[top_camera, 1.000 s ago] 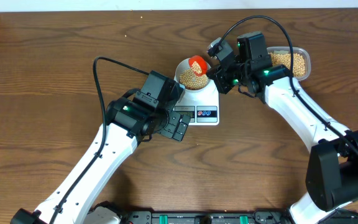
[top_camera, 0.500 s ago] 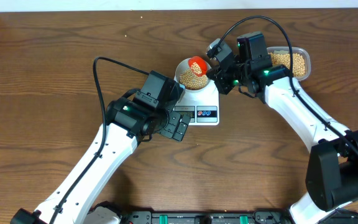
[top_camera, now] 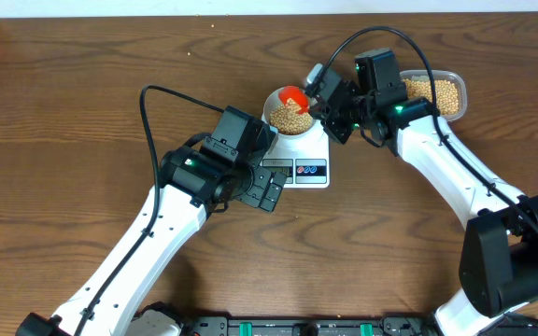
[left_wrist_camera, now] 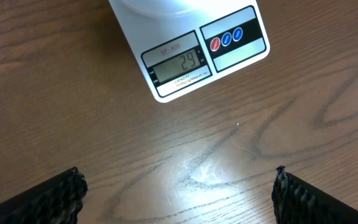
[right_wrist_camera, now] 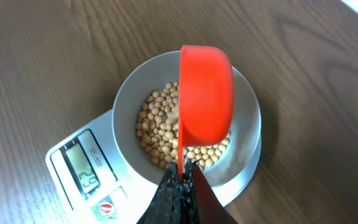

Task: Scoop item into bowl and weigh 50g on scale
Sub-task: 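Keep tipping the red scoop to empty remaining soybeans into the bowl, then carry the empty red scoop right back to the soybean tub, then dip the red scoop into the soybean tub with the right gripper, then carry the filled red scoop left over the grey bowl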

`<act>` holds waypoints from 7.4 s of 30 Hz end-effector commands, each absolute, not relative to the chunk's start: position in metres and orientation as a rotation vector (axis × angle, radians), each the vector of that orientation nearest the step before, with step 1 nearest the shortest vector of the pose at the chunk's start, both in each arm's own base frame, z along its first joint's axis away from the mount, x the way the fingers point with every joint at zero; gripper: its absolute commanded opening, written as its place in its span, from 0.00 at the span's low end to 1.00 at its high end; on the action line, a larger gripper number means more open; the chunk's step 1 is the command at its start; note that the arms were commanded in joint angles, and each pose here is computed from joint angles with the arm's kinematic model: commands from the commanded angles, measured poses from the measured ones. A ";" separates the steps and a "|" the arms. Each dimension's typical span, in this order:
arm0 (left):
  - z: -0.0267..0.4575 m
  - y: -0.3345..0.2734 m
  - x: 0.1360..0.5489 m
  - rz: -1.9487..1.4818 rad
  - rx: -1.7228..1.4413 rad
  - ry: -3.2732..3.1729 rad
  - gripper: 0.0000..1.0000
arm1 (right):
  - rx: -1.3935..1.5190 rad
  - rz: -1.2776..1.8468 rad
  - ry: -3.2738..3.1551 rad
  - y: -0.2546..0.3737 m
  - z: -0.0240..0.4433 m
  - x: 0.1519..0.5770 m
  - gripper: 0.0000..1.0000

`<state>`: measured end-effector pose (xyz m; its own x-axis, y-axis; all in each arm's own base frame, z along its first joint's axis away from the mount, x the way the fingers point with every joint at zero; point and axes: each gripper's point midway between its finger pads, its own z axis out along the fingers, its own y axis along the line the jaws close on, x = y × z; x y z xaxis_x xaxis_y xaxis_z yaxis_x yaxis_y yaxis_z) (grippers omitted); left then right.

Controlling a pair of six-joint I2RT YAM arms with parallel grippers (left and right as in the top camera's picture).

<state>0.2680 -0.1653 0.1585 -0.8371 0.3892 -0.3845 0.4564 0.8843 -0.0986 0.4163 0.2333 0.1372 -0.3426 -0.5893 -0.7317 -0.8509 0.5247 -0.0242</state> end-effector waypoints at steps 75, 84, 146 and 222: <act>0.164 -0.171 0.280 -0.287 0.619 2.636 0.98 | -0.200 0.281 2.417 0.007 0.199 0.415 0.01; 0.164 -0.171 0.280 -0.287 0.619 2.636 0.98 | -0.199 0.228 2.357 0.001 0.208 0.428 0.01; 0.164 -0.171 0.280 -0.287 0.619 2.636 0.98 | -0.053 0.046 2.569 -0.049 0.106 0.452 0.01; 0.164 -0.171 0.280 -0.287 0.619 2.636 0.98 | -0.037 1.395 2.064 0.031 0.183 0.465 0.01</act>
